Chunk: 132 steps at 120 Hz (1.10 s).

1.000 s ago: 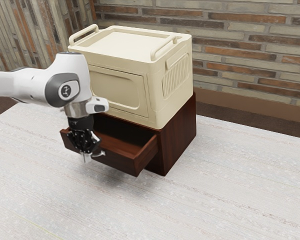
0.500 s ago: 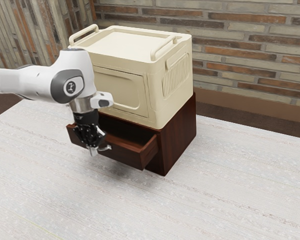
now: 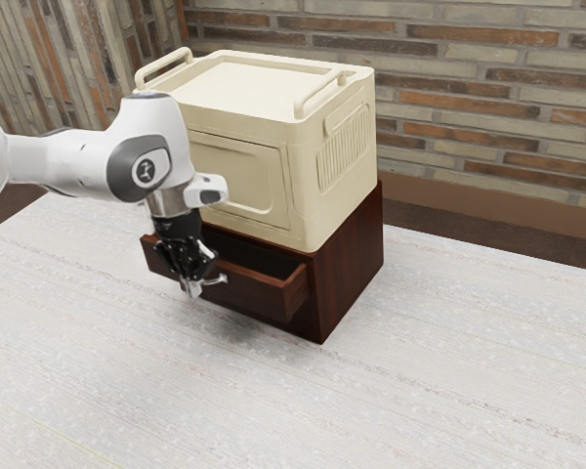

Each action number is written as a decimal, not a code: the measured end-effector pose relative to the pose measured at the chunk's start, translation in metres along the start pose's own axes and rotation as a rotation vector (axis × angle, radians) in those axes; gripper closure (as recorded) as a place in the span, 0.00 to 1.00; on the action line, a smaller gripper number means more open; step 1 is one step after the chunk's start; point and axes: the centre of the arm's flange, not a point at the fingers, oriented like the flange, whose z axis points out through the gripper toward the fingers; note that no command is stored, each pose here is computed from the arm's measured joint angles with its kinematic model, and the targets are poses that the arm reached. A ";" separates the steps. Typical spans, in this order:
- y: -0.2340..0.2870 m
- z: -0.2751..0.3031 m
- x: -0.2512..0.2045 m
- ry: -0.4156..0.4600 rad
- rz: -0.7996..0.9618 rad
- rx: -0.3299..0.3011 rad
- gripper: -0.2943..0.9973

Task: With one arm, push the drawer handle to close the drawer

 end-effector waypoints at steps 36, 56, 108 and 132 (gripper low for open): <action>0.000 0.001 0.009 0.044 -0.007 -0.010 0.83; 0.001 -0.005 0.014 0.078 -0.009 -0.016 0.83; -0.006 -0.006 0.027 0.120 0.057 -0.034 0.84; -0.012 -0.007 0.031 0.122 0.136 -0.015 0.84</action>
